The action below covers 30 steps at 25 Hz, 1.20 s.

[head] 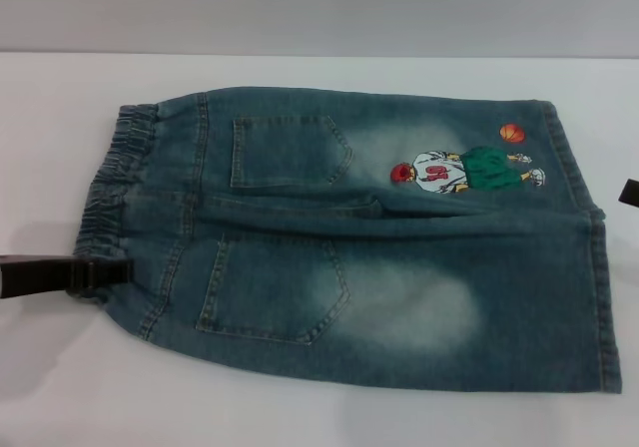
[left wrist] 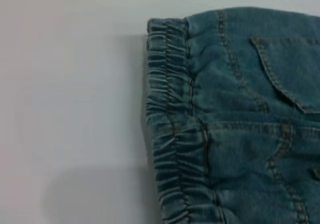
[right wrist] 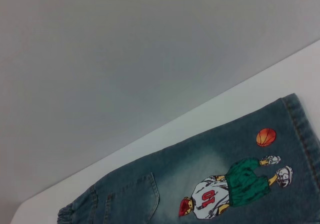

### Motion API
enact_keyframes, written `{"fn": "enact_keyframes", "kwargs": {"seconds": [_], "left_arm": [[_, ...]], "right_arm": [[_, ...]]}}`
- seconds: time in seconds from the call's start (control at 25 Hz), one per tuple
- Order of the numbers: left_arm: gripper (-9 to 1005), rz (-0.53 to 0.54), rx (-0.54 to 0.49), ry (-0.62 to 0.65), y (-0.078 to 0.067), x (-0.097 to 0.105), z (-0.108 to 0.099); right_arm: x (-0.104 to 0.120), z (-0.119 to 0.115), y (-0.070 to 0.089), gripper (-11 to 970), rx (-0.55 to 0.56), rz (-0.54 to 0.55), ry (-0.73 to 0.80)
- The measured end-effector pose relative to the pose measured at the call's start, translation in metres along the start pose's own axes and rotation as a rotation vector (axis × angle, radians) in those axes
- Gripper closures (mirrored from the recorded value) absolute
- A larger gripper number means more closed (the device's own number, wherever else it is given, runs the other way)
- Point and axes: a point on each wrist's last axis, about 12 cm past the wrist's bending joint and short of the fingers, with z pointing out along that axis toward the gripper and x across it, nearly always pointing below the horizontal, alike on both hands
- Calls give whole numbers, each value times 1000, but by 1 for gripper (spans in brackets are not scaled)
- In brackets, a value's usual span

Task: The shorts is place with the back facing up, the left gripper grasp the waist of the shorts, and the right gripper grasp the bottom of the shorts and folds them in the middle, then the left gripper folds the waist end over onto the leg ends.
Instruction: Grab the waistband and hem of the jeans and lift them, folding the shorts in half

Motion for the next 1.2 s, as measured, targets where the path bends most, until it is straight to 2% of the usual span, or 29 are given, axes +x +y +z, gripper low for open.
{"fn": "enact_keyframes", "kwargs": {"seconds": [1.2], "left_arm": [[134,-10,-19,26,5,4,5]], "right_arm": [[-7,4,6,288,-33,-26,9]]}}
